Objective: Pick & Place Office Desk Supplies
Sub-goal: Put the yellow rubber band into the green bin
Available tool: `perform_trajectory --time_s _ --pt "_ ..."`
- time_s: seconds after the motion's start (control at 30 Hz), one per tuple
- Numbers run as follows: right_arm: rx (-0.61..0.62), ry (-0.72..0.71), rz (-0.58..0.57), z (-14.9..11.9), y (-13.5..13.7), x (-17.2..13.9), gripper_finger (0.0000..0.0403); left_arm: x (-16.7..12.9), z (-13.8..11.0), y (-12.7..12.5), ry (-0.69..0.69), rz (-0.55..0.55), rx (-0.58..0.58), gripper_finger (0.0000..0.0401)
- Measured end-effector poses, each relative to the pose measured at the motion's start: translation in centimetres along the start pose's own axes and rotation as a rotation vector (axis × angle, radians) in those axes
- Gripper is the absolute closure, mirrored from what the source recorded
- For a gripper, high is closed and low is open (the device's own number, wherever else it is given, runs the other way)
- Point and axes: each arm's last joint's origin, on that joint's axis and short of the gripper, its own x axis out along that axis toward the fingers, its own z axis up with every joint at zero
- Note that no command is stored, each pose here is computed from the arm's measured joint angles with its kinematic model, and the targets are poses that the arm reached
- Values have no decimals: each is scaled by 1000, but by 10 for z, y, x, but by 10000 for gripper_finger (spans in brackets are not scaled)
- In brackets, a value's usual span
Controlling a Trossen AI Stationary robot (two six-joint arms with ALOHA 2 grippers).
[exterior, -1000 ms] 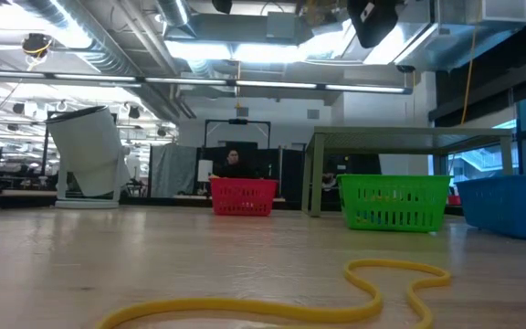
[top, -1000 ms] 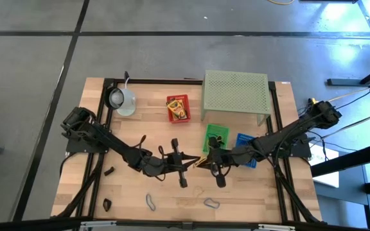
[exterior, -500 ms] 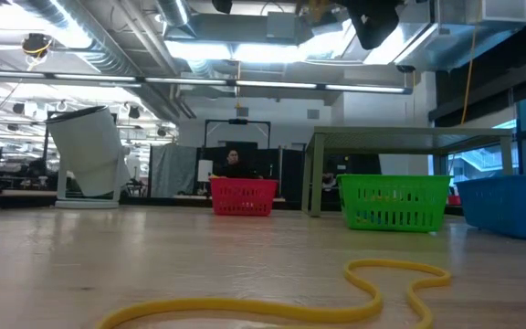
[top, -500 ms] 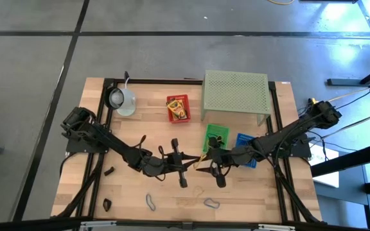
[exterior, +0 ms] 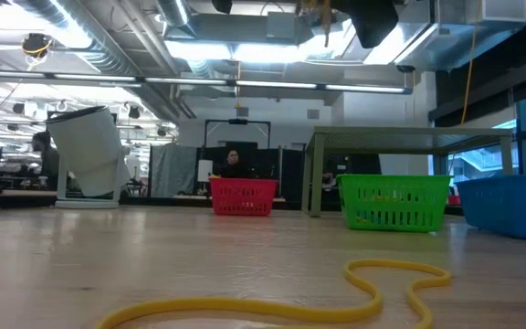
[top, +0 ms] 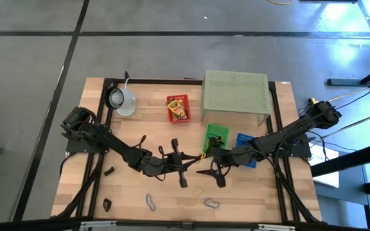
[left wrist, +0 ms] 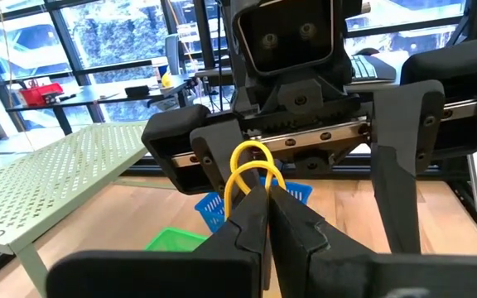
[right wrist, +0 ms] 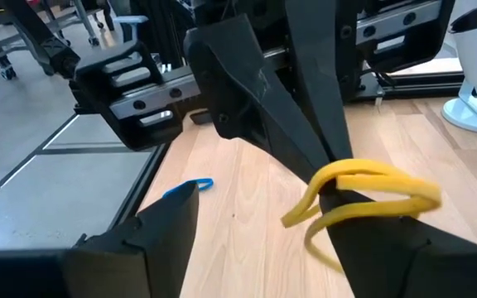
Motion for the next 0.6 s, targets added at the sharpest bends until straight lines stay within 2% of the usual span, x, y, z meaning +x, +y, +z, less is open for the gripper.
perform_trajectory --time_s 0.17,0.3,0.43,0.6 --pt "-2 -1 -2 0 0 0 158 0 0 0 0 0 -1 393" --pt "-1 -1 -2 0 0 0 183 0 0 0 0 0 -3 393" --pt "0 0 -2 0 0 0 225 0 0 0 0 0 -10 393" --pt "0 0 -3 0 0 0 299 0 0 -1 -2 -31 -11 393"
